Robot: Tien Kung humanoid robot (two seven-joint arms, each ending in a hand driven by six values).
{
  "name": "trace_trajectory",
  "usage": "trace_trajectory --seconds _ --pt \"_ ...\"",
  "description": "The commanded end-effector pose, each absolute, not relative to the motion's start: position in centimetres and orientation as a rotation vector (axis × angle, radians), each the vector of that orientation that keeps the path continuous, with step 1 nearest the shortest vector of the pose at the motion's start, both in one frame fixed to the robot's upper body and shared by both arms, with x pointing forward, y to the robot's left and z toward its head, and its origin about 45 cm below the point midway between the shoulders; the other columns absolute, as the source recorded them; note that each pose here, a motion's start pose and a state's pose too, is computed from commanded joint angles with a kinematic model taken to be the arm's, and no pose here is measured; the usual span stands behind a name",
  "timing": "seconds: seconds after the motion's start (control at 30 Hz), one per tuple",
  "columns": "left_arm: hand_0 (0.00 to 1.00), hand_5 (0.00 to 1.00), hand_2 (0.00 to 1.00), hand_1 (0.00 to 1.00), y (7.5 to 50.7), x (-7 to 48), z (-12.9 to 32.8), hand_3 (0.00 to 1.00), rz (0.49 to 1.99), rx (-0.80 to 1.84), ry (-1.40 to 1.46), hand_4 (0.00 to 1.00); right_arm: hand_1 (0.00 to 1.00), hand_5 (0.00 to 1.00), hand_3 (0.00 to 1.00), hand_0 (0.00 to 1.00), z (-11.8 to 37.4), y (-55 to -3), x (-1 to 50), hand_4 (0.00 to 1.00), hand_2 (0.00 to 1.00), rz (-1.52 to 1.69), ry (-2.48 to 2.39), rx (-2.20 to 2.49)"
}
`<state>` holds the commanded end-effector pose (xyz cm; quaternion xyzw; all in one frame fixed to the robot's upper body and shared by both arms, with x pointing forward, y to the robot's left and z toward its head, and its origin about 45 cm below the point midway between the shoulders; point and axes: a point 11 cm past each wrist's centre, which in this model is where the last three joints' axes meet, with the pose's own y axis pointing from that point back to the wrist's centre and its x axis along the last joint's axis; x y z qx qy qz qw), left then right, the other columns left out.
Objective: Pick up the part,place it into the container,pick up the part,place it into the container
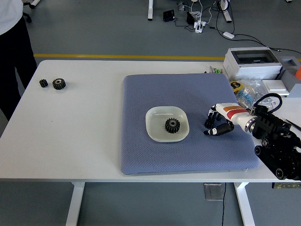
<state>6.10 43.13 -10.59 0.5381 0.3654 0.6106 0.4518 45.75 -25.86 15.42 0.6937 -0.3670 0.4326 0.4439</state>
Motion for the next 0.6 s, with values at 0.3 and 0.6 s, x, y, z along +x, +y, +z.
trace_trajectory --seconds 0.3,0.6 --pt "0.717 0.57 0.686 0.678 43.32 5.87 -10.55 0.569 1.507 1.338 0.904 0.608 0.295 0.56 0.485 0.127 15.42 -25.65 45.64 0.834 0.427 1.092 -0.93 1.72" --pt "0.717 0.571 0.686 0.679 43.24 5.89 -10.58 0.569 1.504 1.338 0.903 0.608 0.043 0.556 0.31 0.002 14.96 -26.01 45.47 0.814 0.178 1.087 -0.924 1.698"
